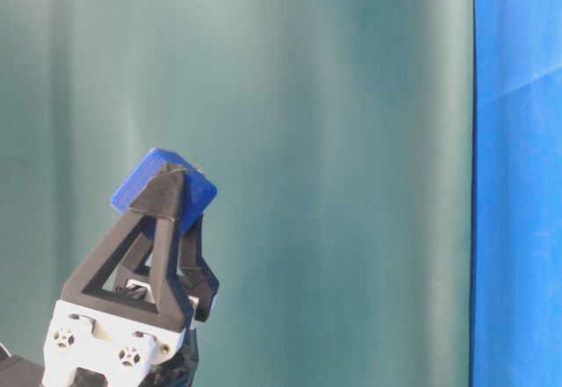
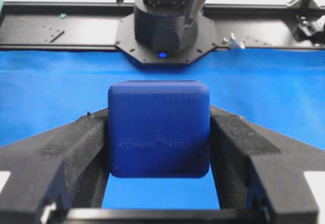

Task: Handover the blue block to the right arm after grasping it with the left arm, then place it in the designated position.
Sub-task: 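Rotate the left wrist to hold the cube up toward the center, then move the open right gripper toward the cube held by the left gripper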

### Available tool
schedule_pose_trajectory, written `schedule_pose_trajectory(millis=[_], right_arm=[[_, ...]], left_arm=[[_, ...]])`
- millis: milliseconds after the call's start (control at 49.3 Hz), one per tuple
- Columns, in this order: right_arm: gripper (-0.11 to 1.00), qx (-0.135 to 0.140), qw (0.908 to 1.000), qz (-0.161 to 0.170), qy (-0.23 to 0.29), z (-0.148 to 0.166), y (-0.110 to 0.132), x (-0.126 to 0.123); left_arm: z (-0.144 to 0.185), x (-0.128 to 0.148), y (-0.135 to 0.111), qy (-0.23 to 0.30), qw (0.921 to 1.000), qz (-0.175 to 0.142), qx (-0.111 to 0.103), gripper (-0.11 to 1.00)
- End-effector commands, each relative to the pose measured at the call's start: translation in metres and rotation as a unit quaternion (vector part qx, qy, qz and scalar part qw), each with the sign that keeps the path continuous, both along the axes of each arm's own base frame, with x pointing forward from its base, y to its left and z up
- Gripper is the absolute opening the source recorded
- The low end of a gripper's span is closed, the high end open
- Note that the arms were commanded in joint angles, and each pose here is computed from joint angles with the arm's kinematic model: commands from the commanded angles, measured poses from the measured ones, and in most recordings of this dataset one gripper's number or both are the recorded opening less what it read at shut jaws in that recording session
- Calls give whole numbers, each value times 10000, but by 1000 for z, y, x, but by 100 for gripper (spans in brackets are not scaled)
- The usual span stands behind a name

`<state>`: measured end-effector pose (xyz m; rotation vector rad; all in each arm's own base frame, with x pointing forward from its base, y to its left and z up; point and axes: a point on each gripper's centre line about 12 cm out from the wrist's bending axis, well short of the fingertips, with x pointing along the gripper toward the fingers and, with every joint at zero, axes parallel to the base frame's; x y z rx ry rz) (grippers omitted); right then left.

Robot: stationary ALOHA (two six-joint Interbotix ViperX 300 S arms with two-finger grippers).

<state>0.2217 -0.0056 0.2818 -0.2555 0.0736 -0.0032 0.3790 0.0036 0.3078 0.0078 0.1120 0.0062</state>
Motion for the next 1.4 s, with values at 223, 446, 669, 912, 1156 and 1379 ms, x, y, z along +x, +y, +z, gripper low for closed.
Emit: schedule_pose_trajectory(millis=[223, 446, 669, 912, 1156, 1379], right_arm=[[93, -2236, 9739, 266, -277, 25, 4, 4], [93, -3862, 9206, 463, -356, 25, 7, 4], [93, -4473, 8923, 489, -374, 26, 8, 4], [93, -4879, 8707, 499, -376, 26, 8, 4], [93, -4899, 8695, 499, -376, 26, 8, 4], [93, -4900, 8695, 495, -391, 26, 8, 4]], left_arm=[[15, -3, 1, -246, 9997, 13, -19, 48], [16, -3, 1, -261, 9997, 15, -27, 48], [16, -3, 1, -261, 9997, 15, -27, 48], [16, -3, 1, -276, 9996, 15, -26, 48], [16, -3, 1, -269, 9996, 15, -26, 48], [16, -3, 1, -269, 9996, 15, -26, 48]])
